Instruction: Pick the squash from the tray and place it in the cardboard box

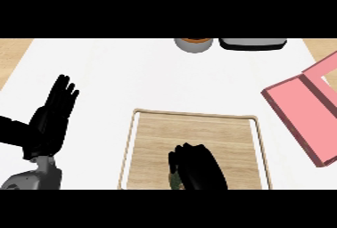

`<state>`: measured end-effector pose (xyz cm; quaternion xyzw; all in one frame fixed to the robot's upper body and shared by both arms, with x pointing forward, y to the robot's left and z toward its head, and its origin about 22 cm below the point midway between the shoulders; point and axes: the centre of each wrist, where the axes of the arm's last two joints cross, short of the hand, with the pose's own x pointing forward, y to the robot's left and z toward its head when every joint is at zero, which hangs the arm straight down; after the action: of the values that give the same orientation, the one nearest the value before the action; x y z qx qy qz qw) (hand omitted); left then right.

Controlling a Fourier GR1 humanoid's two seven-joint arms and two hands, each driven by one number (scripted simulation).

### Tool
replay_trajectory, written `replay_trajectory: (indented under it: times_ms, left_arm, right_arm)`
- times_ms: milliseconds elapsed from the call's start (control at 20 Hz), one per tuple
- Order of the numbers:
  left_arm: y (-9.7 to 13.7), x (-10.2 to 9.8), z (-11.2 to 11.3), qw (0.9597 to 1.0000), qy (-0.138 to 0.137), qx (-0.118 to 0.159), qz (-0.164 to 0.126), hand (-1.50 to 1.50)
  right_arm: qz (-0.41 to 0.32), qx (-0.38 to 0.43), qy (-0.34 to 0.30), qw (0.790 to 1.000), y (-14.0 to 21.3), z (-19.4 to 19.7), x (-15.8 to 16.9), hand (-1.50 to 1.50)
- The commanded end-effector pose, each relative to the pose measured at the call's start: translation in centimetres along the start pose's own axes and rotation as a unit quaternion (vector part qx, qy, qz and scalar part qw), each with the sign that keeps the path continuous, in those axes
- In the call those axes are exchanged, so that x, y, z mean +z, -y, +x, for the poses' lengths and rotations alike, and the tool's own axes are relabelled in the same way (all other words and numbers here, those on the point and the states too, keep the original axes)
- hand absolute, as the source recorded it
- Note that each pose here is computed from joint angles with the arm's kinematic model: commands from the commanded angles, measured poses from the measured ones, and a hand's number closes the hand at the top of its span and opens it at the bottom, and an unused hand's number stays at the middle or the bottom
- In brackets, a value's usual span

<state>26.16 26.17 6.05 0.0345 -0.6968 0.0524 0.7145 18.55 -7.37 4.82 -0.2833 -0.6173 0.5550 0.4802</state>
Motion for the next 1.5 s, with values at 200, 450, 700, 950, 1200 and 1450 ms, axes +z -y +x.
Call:
replay_trajectory:
  times_ms: [200, 450, 700, 950, 1200, 1450]
  left_arm:
    - [0.3, -0.3, -0.4, 1.0, 0.003, 0.002, -0.002, 0.0]
    - [-0.6, 0.3, -0.2, 0.9999, -0.006, -0.002, 0.012, 0.0]
    - [1.1, -0.1, -0.4, 0.9999, -0.01, 0.0, -0.006, 0.0]
    - [-0.7, 1.3, 0.1, 0.9999, -0.002, -0.003, -0.011, 0.0]
    - [0.6, -0.7, 1.2, 0.9999, 0.008, 0.009, -0.006, 0.0]
    - [-0.2, -0.1, -0.6, 0.9999, 0.003, -0.006, -0.007, 0.0]
  right_arm:
    - [-0.051, 0.053, 0.049, 0.996, 5.1, 4.8, 5.1, 1.5]
    - [-0.176, -0.058, -0.015, 0.983, 9.2, 3.8, 6.6, 1.5]
    - [-0.251, -0.065, -0.086, 0.962, 13.3, 2.9, 7.4, 1.5]
    - [-0.284, -0.071, -0.145, 0.945, 16.3, 0.2, 7.5, 1.5]
    - [-0.286, -0.074, -0.169, 0.94, 19.0, -4.8, 6.9, 1.5]
    - [-0.302, -0.063, -0.21, 0.928, 19.8, -11.3, 5.1, 1.5]
